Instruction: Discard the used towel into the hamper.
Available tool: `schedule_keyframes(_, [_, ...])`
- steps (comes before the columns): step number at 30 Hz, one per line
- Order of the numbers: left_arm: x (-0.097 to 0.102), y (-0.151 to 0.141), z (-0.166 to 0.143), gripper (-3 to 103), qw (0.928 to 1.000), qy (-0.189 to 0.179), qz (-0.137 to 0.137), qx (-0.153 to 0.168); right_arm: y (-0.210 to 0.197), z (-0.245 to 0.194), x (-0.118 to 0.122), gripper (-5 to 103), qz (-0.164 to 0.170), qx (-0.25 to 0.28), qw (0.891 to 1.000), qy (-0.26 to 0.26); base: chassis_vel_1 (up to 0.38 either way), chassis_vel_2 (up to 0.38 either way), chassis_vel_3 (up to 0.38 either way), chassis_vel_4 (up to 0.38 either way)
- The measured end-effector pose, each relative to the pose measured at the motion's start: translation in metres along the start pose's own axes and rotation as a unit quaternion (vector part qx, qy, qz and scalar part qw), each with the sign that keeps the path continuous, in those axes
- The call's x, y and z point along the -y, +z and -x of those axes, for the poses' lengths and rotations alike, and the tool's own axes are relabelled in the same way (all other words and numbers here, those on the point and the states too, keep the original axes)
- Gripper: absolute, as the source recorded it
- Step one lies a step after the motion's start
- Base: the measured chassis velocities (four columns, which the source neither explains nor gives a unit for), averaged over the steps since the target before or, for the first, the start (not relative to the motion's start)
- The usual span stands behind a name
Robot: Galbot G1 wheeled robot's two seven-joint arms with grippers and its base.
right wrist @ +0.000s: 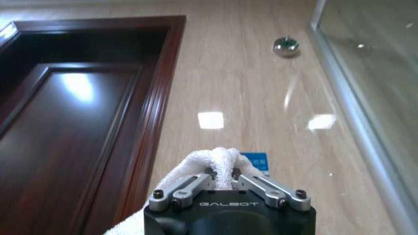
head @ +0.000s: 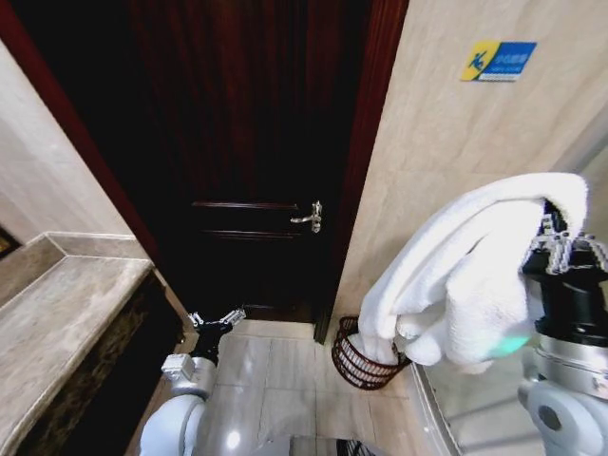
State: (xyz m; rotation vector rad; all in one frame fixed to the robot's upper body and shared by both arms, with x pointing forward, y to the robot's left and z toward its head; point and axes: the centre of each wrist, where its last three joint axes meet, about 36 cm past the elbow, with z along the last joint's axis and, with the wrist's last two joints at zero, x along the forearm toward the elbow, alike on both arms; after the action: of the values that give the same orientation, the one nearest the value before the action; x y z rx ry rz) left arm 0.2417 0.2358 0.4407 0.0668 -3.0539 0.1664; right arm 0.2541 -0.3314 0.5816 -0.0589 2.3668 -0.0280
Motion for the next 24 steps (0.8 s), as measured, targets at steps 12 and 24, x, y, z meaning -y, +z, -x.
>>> schedule_keyframes(12, [0.000, 0.000, 0.000, 100, 1.0000, 0.000, 0.000, 0.000, -0.002, -0.022, 0.004, 4, -0.046, -0.028, 0.997, 0.055, -0.107, 0.122, 0.101, -0.102])
schedule_keyframes(24, [0.000, 0.000, 0.000, 100, 1.0000, 0.000, 0.000, 0.000, 0.010, -0.015, 0.005, 4, -0.033, -0.013, 0.999, 0.037, 0.021, -0.022, -0.022, 0.018])
